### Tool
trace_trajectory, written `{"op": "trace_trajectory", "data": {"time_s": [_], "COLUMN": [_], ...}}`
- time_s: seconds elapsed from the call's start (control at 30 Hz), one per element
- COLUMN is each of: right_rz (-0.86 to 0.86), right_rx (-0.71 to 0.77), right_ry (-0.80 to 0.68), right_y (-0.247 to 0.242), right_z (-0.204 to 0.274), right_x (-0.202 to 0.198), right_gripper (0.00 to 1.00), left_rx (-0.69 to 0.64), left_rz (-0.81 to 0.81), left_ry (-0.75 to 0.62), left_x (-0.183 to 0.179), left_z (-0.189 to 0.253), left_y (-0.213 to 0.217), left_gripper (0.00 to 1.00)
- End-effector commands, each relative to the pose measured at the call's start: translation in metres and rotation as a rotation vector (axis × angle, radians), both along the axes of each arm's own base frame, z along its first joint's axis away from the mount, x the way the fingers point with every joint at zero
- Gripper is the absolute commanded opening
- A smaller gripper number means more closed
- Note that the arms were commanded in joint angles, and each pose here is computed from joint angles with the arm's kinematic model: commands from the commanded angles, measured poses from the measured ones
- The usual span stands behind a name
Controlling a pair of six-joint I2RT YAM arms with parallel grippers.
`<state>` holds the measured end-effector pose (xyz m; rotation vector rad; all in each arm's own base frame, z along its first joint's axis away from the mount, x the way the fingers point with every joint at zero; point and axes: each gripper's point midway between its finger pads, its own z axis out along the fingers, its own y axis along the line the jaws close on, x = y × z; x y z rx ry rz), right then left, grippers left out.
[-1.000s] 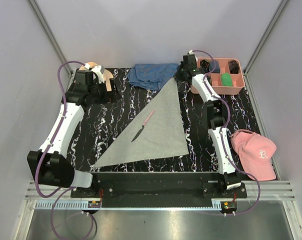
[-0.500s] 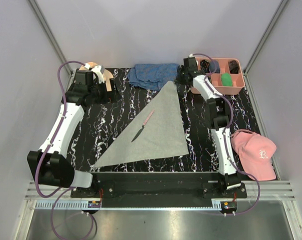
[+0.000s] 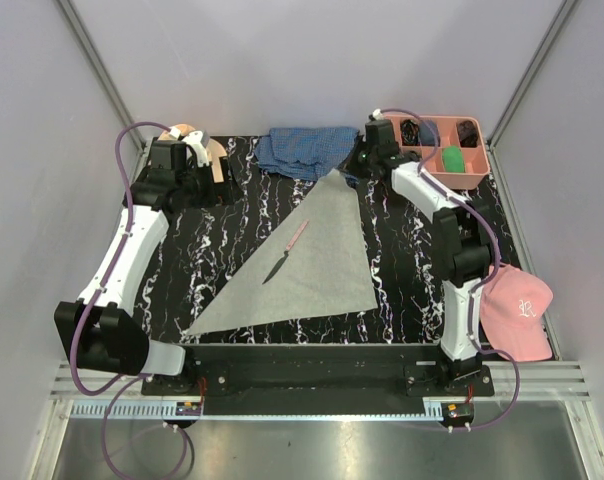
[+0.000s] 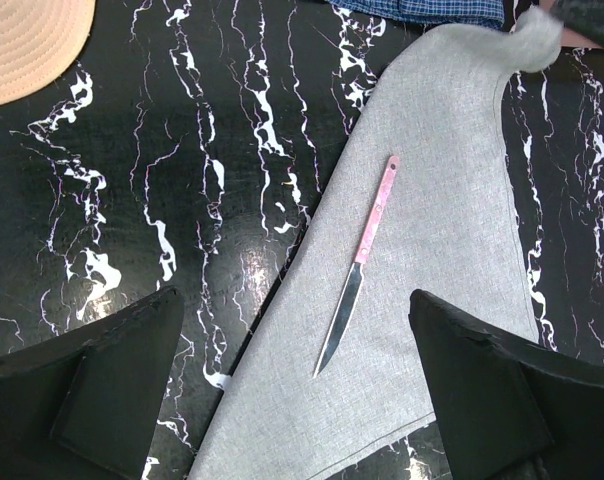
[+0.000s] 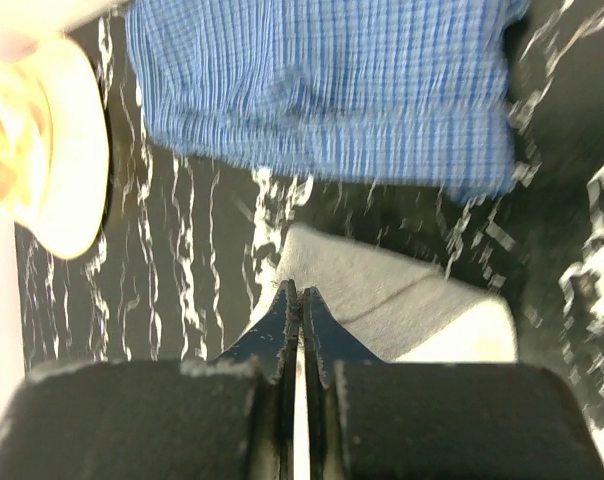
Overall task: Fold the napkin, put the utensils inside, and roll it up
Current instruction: Fold the napkin
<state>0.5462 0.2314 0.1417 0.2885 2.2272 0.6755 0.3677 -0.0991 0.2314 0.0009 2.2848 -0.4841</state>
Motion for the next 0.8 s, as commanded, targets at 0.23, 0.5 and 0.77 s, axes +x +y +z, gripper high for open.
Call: {"op": "trace_trajectory", "data": {"time_s": [0.23, 0.5, 0.77], "right_rz": [0.186, 0.272, 0.323], "right_rx": [0.087, 0.127, 0.149], "right_ry": [0.092, 0.171, 0.226], "right_y": [0.072, 0.114, 0.141], "right_z": [-0.003, -0.016, -0.027], "right_x": [-0.106, -0.167, -0.201], "right_gripper": [0.0, 0.0, 0.0], "left_rx": [-0.029, -0.03, -0.026], "left_rz": [-0.012, -0.013, -0.006], "left_ry": [-0.064, -0.064, -0.064], "left_x": [0.004, 0.004, 0.004], "left_z": [0.017, 0.017, 0.016], "left_y": [-0.003, -0.003, -0.002], "left_gripper": [0.99, 0.99, 0.99]}}
